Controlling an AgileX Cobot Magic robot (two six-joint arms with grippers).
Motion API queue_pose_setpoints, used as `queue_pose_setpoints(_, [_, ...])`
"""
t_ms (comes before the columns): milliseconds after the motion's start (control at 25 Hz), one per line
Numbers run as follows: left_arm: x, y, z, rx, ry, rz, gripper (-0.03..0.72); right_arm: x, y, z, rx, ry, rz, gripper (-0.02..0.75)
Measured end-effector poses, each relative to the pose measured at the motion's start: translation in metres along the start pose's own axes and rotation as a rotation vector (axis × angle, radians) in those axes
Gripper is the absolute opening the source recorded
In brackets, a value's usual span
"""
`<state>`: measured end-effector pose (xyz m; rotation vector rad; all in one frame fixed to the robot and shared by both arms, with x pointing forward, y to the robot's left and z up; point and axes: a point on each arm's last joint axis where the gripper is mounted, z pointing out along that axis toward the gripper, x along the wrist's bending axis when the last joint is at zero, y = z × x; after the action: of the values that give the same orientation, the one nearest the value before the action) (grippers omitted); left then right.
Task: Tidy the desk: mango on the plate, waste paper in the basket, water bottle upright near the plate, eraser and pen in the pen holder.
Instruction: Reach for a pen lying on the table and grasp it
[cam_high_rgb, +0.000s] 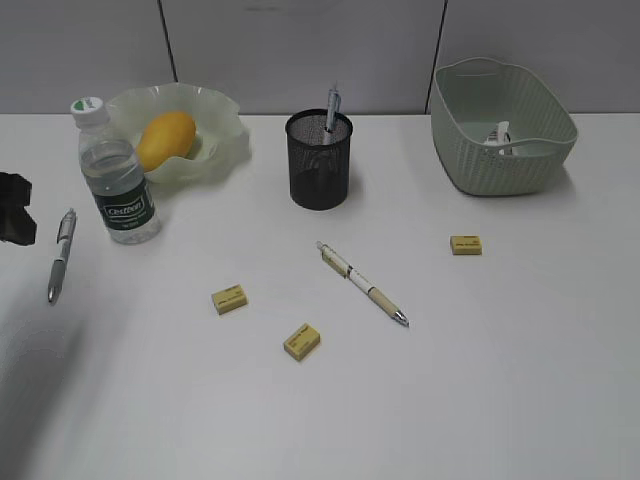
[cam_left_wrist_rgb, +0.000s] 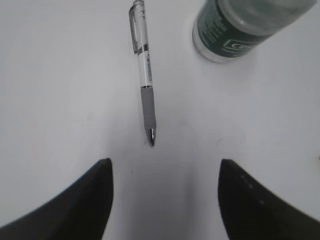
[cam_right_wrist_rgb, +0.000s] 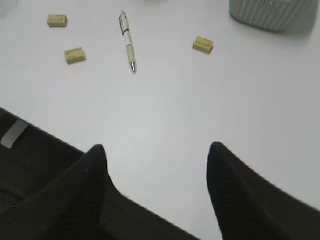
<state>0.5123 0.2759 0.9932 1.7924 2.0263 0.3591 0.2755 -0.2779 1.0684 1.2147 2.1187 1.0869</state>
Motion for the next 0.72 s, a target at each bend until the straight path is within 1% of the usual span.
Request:
queue_pose_setpoints(120, [-0.001, 0.002, 0.001, 0.003, -0.001, -0.003, 0.501, 0.000, 0.006, 0.000, -0.069, 0.000, 0.000, 0.501])
queue_pose_setpoints(240, [0.000, 0.002, 0.002, 0.004, 0.002, 0.002, 0.501, 0.000, 0.018, -0.001, -0.203, -0.001, -0.002, 0.501])
queue_pose_setpoints(320, [0.000, 0.003, 0.002, -0.009, 0.000, 0.002, 0.501, 0.000, 0.022, -0.002, -0.243, -0.004, -0.004, 0.501])
queue_pose_setpoints(360, [-0.001, 0.004, 0.002, -0.020, -0.002, 0.002, 0.501, 0.000, 0.022, -0.002, -0.243, 0.003, 0.008, 0.501])
queue_pose_setpoints(440, [-0.001, 0.007, 0.005, -0.041, -0.005, 0.001, 0.501, 0.001, 0.018, -0.001, -0.203, 0.015, 0.031, 0.501])
queue_pose_setpoints(600, [-0.003, 0.015, 0.022, -0.022, -0.009, -0.018, 0.501, 0.002, -0.002, 0.003, 0.008, 0.021, 0.044, 0.501])
queue_pose_setpoints(640, [-0.003, 0.017, 0.027, -0.015, -0.010, -0.024, 0.501, 0.002, -0.005, 0.003, 0.042, 0.020, 0.043, 0.501])
queue_pose_setpoints(720, [-0.004, 0.023, 0.039, 0.004, -0.009, -0.032, 0.501, 0.002, -0.008, 0.004, 0.066, 0.020, 0.044, 0.501])
